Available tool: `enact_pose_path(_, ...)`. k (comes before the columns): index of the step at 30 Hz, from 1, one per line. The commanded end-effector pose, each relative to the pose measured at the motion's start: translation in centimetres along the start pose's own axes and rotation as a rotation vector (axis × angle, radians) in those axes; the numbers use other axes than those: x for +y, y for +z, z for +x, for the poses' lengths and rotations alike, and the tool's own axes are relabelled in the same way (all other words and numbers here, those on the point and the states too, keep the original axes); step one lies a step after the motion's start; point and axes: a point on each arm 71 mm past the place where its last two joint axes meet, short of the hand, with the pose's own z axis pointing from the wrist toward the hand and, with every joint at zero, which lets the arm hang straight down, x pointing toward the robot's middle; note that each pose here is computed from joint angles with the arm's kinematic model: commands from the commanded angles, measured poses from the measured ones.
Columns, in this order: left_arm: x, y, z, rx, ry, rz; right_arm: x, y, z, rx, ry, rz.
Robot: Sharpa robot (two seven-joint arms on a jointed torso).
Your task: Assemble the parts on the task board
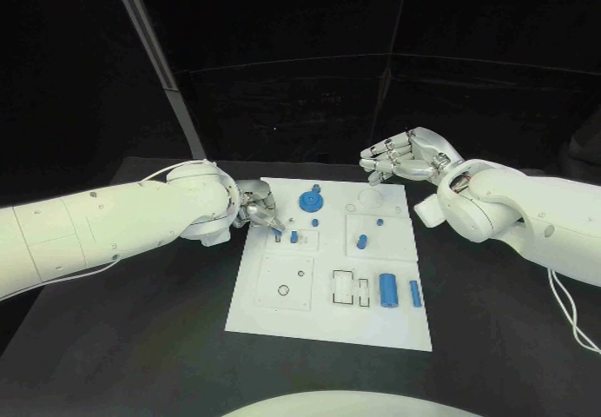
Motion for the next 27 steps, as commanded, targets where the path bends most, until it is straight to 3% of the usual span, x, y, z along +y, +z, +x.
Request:
enact_pose_path(1,0.22,-0.02,0.06,0.01,0.016,-0.035,0.21,0.07,0.09,0.01,0.002,-0.013)
enact_pose_path(27,0.14,0.17,0.97,0.08,0.049,-0.07,0.21,0.03,0.09,0.013,0.003,-0.015)
